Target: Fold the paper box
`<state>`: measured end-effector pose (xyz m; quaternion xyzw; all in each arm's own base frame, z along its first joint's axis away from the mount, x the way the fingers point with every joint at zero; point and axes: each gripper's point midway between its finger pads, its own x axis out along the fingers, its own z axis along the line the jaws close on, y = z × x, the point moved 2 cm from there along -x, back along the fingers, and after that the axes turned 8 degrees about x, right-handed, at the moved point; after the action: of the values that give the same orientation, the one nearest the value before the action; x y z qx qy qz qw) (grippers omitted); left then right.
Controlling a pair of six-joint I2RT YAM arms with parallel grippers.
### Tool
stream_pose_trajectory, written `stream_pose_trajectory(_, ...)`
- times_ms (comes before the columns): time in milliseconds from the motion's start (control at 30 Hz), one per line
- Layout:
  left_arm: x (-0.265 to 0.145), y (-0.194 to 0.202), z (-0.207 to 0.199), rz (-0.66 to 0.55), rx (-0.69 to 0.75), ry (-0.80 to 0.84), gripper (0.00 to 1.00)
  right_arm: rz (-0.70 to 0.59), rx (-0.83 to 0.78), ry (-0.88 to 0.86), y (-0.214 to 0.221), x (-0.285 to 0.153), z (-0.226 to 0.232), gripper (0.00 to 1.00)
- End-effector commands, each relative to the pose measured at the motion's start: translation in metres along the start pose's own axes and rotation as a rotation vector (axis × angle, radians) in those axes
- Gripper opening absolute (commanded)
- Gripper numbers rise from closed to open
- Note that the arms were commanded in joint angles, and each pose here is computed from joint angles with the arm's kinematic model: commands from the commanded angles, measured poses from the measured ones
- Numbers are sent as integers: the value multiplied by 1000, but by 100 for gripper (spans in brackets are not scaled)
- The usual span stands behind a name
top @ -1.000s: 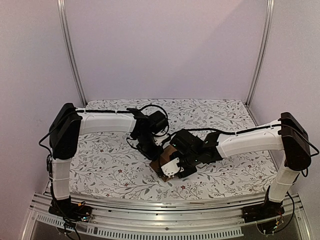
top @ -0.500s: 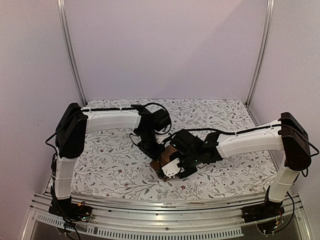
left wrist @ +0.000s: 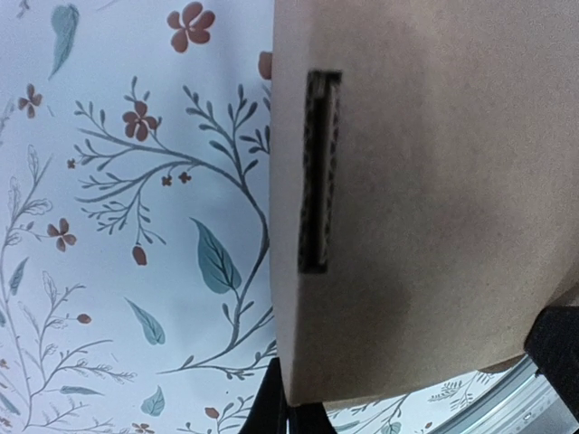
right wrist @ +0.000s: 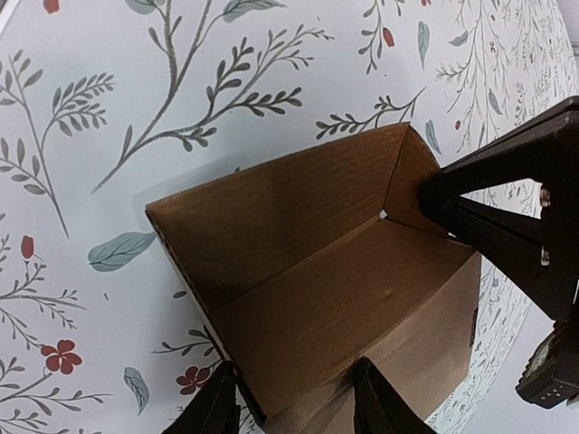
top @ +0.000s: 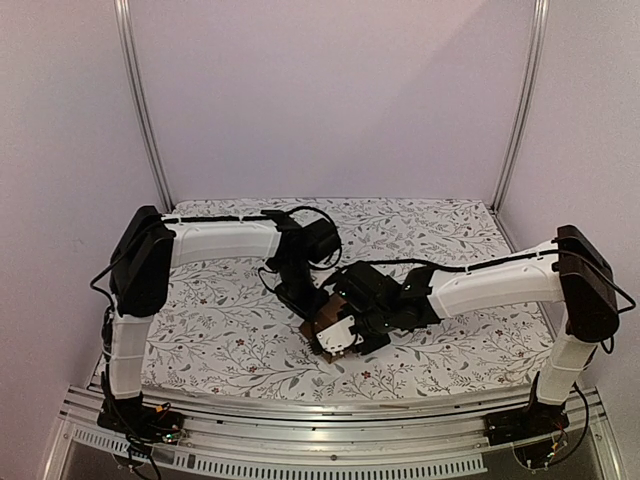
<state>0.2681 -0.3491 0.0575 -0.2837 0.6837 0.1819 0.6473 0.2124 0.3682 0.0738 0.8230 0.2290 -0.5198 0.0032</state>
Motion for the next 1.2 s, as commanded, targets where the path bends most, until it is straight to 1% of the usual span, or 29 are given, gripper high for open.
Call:
stream_pose_trajectory(0, 10, 5, -5, 1, -24, 42, 0, 144, 14, -195, 34, 35, 57, 35)
stream_pose_trajectory(100, 9, 4, -4, -5, -23, 39, 0, 143, 44, -188, 31, 34, 54, 31)
stream_pose_trajectory(200, 9, 3, -3, -6, -22, 38, 0, 148, 48, -194, 32, 33, 54, 31)
stream_pose_trajectory(333, 7, 2, -3, -13, -22, 39, 0, 154, 4, -233, 38, 32, 65, 40)
stream_pose_trajectory(500, 7, 4, -3, -9, -21, 38, 0, 145, -41, -260, 40, 19, 67, 46)
stream_pose_trajectory(567, 8, 5, -2, -3, -24, 37, 0, 137, -53, -257, 38, 13, 65, 48)
stream_pose_trajectory(667, 8, 6, -2, 5, -25, 40, 0, 123, -42, -216, 39, 0, 47, 51)
stream_pose_trajectory(767, 8, 7, -1, 7, -24, 38, 0, 78, 32, -182, 42, -23, 16, 55)
stream_pose_trajectory(867, 7, 6, 0, 5, -26, 37, 0, 32, 111, -181, 51, -44, -4, 56)
stream_pose_trajectory(967, 8, 5, 0, 5, -25, 38, 0, -11, 172, -203, 56, -52, -10, 57)
stream_pose_trajectory(1167, 10, 5, -1, 8, -32, 47, 0, -98, 366, -242, 61, -56, -29, 57)
